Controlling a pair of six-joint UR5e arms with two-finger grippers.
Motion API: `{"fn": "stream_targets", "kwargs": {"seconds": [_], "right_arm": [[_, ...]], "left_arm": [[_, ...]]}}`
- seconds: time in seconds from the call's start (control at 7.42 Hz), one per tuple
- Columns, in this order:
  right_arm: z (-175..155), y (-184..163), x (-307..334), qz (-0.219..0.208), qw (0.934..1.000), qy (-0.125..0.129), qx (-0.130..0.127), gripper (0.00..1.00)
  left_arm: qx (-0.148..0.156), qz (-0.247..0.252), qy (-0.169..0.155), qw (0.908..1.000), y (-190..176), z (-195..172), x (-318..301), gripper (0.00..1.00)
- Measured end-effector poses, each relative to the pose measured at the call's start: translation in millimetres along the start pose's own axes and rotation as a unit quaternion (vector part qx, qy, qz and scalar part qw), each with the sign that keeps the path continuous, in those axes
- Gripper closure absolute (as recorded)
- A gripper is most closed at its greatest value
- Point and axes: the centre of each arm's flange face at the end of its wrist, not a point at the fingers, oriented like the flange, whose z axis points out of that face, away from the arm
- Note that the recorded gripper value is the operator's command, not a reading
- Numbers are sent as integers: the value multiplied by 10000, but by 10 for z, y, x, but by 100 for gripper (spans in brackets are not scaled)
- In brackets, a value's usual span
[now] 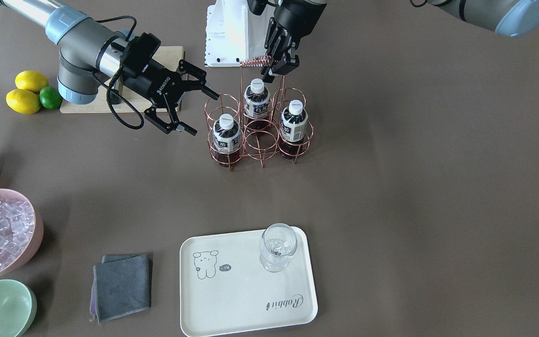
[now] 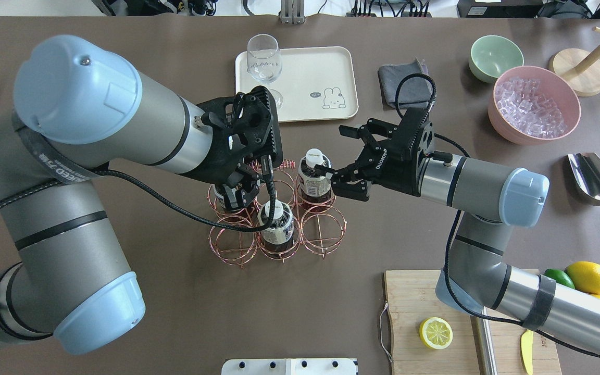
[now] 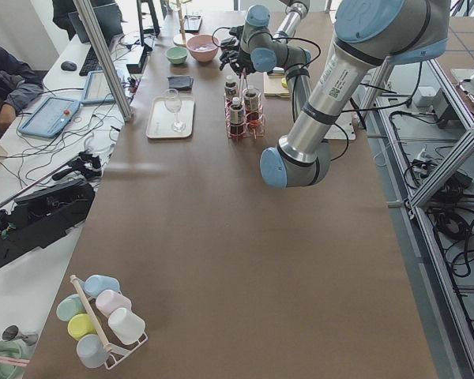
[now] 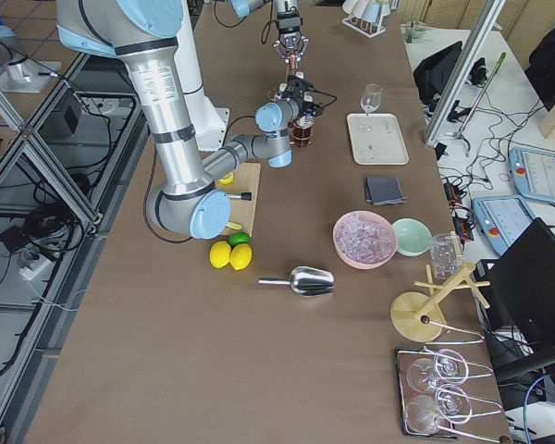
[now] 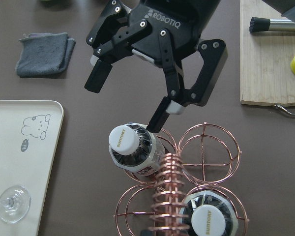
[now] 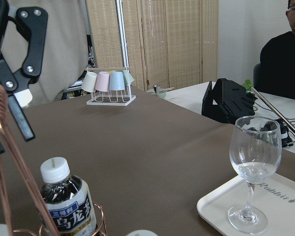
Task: Take tea from basket to plate
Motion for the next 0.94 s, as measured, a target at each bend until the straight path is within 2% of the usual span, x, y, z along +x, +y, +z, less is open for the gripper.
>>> {"fn": "stream_targets", "kwargs": {"seconds": [0.67,0.81,0.94], "right_arm": [[182,80,-134,-230,9997,112,-48,2],[199,77,-146,-266,9996,118,-50,7],[251,47,-180,-271,9995,155,-55,21]], "left_arm": [[-2,-2,-3,10000,3,-1,-4,100],[-8,-4,-1,10000,6,5,-3,100],[-8,-3,1,10000,5,6,-2,100]]}}
